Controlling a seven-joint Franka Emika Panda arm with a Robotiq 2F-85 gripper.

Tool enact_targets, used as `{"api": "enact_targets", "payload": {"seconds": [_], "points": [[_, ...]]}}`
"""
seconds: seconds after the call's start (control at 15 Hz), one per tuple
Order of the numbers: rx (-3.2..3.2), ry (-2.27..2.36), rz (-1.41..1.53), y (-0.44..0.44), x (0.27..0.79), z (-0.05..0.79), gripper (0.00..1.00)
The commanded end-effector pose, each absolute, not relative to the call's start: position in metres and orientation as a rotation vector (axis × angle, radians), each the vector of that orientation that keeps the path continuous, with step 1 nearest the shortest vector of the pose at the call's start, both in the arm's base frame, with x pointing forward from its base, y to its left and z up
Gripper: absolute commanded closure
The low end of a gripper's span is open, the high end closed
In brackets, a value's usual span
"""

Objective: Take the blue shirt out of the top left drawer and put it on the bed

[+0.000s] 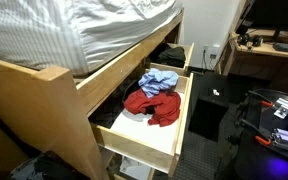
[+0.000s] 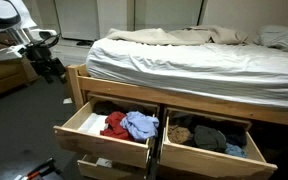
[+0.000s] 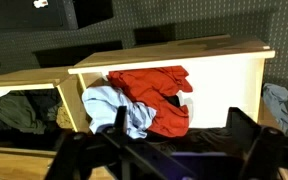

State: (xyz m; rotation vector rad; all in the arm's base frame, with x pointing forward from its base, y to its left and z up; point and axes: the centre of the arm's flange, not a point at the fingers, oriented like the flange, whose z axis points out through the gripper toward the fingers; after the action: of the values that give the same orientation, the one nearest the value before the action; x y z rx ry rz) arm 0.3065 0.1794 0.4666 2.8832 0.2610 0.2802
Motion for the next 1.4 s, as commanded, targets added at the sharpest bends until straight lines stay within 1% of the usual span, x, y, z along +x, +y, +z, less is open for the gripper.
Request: {"api": "enact_targets", "payload": {"seconds": [0.0, 0.07, 0.2, 0.4, 0.53, 0.6, 0.73, 0.87, 0.93, 1.0, 1.2, 1.27, 1.33], "points": [[2.883, 0.261, 0.28, 0.179, 0.306, 0.467, 0.0], [2.847, 0.145, 0.279, 0.172, 0.322, 0.454, 0.0], [2.967, 0.091, 0.238, 0.156, 0.352, 0.409, 0.0], [3.134, 0.186, 0.27, 0.145, 0.374, 0.357, 0.0], [3.22, 0.245, 0.304, 0.139, 0.387, 0.34, 0.0], [3.131, 0.168, 0.321, 0.141, 0.368, 0.371, 0.0], [3.145, 0.17, 0.294, 0.138, 0.375, 0.357, 0.0], [3.142, 0.172, 0.318, 0.14, 0.373, 0.364, 0.0], [3.142, 0.255, 0.331, 0.143, 0.372, 0.362, 0.0], [3.183, 0.413, 0.32, 0.138, 0.376, 0.352, 0.0], [3.25, 0.608, 0.313, 0.124, 0.388, 0.316, 0.0], [3.263, 0.675, 0.28, 0.12, 0.39, 0.304, 0.0], [3.268, 0.6, 0.176, 0.116, 0.397, 0.292, 0.0]]}}
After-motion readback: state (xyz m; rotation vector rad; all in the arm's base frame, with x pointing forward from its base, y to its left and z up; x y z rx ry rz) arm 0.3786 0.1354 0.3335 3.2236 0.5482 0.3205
